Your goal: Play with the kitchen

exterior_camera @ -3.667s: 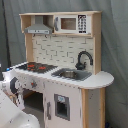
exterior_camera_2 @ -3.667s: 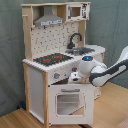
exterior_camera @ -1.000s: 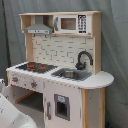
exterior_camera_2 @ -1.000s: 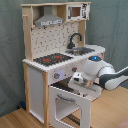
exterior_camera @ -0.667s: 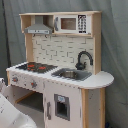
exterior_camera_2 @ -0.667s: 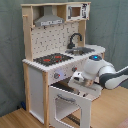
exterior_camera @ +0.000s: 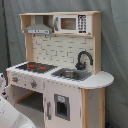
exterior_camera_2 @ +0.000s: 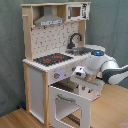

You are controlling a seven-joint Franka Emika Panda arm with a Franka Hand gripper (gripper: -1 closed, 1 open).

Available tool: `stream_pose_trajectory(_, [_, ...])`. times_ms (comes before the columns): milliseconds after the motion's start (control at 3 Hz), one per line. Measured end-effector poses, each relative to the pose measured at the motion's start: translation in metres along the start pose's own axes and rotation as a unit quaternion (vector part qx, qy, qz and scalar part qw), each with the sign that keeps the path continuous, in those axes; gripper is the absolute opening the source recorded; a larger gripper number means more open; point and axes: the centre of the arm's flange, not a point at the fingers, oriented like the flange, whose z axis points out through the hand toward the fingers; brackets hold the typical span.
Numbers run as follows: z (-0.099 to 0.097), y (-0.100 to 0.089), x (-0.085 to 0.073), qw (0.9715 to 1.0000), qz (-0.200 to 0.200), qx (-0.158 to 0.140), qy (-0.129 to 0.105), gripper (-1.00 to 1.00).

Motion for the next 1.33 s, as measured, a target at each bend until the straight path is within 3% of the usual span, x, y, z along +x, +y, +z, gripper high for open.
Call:
stream_pose_trajectory(333, [-0.010,0.001,-0.006,0.9995,-0.007,-0.022,-0.021,1.00])
stream_pose_trajectory(667, [-0.013,0.008,-0.013,0.9967,-0.016,-0.057,-0.056,1.00])
stream_pose_trajectory(1000, [-0.016,0.020,-0.023,0.9898,-0.023,-0.099,-0.100,1.00])
stream_pose_trajectory(1333, [-0.019,0.026,-0.033,0.9809,-0.024,-0.130,-0.143,1.00])
